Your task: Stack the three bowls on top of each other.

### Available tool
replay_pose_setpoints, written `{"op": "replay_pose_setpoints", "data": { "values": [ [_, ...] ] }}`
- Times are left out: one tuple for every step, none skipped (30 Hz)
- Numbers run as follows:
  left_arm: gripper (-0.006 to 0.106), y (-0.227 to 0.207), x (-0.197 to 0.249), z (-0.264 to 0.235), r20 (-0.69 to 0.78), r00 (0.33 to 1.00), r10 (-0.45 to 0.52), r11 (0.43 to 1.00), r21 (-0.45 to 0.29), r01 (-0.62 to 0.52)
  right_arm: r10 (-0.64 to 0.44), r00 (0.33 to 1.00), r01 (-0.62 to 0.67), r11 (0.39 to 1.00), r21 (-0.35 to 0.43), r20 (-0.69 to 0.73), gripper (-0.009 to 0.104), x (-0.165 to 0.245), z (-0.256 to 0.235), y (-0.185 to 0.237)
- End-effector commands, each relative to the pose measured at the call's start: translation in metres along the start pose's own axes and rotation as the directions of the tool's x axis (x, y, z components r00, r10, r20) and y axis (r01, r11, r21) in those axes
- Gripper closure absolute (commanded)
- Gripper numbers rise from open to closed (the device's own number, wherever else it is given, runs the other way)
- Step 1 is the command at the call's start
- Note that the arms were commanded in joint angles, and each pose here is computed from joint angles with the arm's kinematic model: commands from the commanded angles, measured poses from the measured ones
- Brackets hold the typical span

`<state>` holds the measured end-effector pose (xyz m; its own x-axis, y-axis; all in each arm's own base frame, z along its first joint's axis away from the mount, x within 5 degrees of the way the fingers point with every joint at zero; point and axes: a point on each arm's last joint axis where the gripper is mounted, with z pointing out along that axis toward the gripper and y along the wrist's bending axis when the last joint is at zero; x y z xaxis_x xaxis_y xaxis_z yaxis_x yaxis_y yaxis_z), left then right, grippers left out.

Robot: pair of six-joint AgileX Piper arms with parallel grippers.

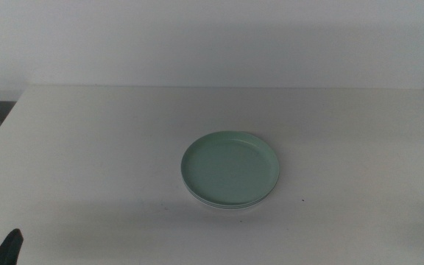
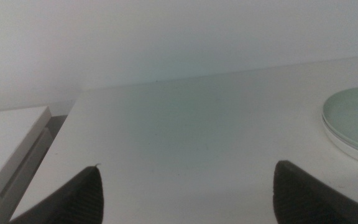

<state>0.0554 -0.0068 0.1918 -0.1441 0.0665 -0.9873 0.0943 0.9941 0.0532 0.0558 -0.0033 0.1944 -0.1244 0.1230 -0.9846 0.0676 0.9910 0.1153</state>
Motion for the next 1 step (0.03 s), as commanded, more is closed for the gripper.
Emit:
{"op": "replay_pose_setpoints", "data": {
  "values": [
    [0.007,0.0,-0.002,-0.0003,0.023,1.0,-0.011,1.0,0.003,0.011,-0.012,1.0,0.012,1.0,0.008,0.014,0.014,-0.0001,-0.0001,-0.0006]
  ]
}}
